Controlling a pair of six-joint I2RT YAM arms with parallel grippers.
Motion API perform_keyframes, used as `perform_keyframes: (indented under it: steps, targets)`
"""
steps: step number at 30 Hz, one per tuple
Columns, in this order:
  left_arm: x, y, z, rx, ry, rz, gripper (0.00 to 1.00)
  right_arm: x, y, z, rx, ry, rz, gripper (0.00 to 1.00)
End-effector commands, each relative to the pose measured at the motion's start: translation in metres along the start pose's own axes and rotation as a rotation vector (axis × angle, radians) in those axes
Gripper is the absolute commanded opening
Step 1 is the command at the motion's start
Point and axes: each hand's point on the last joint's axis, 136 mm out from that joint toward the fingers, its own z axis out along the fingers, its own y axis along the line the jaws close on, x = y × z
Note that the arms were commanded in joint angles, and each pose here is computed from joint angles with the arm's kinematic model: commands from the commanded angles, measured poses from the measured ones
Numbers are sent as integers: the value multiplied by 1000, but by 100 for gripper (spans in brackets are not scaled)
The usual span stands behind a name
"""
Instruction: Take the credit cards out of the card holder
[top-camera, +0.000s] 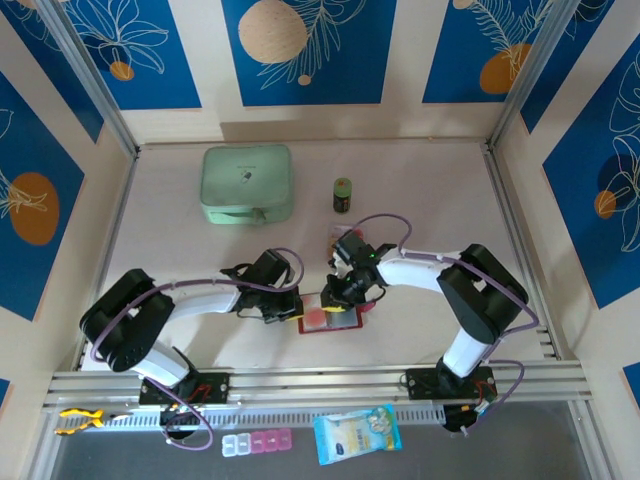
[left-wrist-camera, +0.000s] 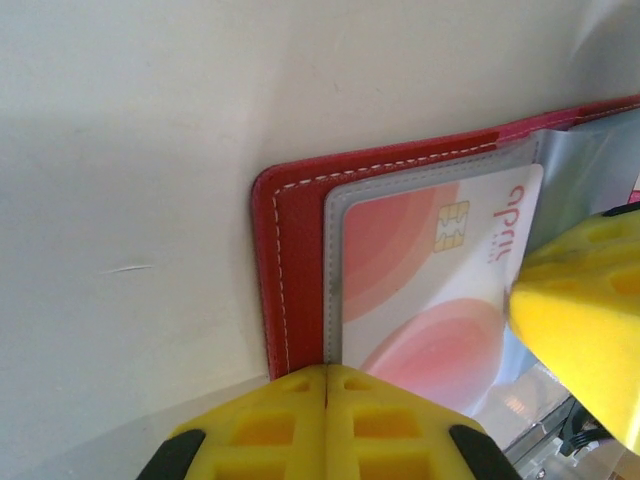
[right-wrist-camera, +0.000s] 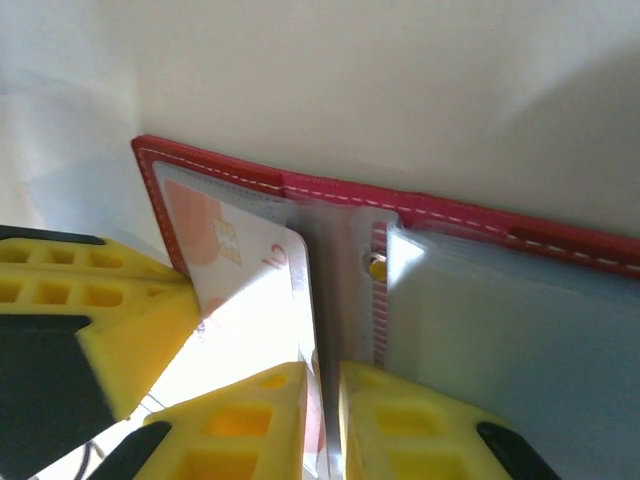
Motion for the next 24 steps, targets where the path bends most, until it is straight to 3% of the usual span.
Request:
perform_keyframes:
  steps: [1,13,24]
  targets:
    - [3,16,3,-63,22,-22,2,1,15,-7,-122,5,13,16]
    - [3,17,4,-65,25,-26,2,4,14,-1,-162,45,28,15]
    - [3,17,4,-67,26,-26,2,7,4,0,-64,38,22,16]
